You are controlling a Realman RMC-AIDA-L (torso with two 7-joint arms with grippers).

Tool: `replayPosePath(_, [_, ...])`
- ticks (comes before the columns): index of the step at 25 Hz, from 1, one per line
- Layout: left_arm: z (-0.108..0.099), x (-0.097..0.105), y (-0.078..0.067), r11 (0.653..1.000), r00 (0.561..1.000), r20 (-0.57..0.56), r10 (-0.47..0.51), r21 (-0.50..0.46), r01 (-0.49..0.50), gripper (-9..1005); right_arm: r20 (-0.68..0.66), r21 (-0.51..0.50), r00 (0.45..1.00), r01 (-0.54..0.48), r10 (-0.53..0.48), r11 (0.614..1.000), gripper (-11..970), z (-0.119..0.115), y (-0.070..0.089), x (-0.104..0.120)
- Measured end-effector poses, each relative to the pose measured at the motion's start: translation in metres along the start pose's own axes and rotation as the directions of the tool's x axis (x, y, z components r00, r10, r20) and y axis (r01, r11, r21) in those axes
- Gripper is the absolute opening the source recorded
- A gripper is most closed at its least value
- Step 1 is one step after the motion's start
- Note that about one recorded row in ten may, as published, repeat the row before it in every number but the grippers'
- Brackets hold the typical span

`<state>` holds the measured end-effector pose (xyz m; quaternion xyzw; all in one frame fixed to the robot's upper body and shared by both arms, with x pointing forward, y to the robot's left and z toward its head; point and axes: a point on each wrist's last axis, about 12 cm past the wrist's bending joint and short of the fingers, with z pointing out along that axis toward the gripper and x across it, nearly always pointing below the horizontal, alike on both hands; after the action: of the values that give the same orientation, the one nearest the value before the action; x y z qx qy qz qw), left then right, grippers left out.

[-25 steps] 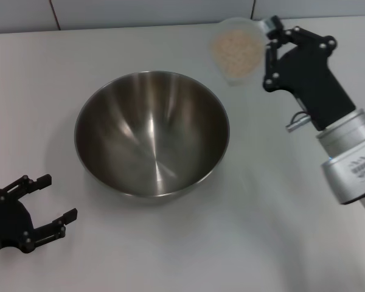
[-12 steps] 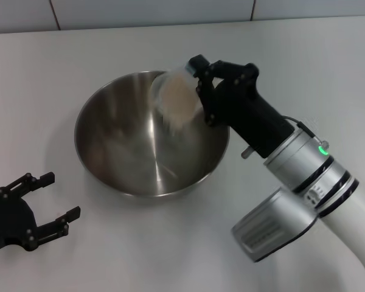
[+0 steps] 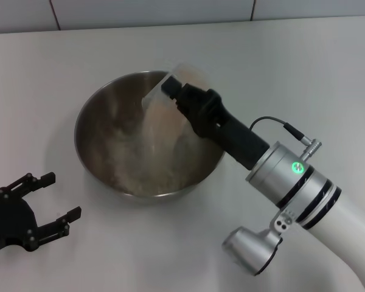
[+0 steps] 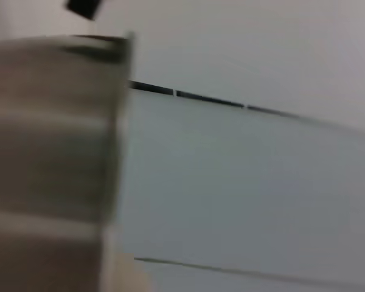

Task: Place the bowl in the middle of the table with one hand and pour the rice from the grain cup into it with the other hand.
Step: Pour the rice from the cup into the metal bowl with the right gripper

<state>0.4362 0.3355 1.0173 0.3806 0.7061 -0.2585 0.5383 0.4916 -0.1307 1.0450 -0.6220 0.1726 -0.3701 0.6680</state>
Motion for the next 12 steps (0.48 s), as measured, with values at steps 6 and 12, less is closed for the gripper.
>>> replayPosePath(6, [0.001, 0.0, 0.0, 1.0, 1.0, 0.001, 0.0, 0.003, 0.0, 829, 0.057, 0.006, 0.966, 0.252, -0.252, 0.968, 13, -0.004, 0.001, -0.013])
replayPosePath(12, [0.003, -0.001, 0.001, 1.0, 1.0, 0.003, 0.005, 0.008, -0.005, 829, 0.063, 0.022, 0.881, 0.469, -0.469, 0.883, 12, -0.007, 0.001, -0.02])
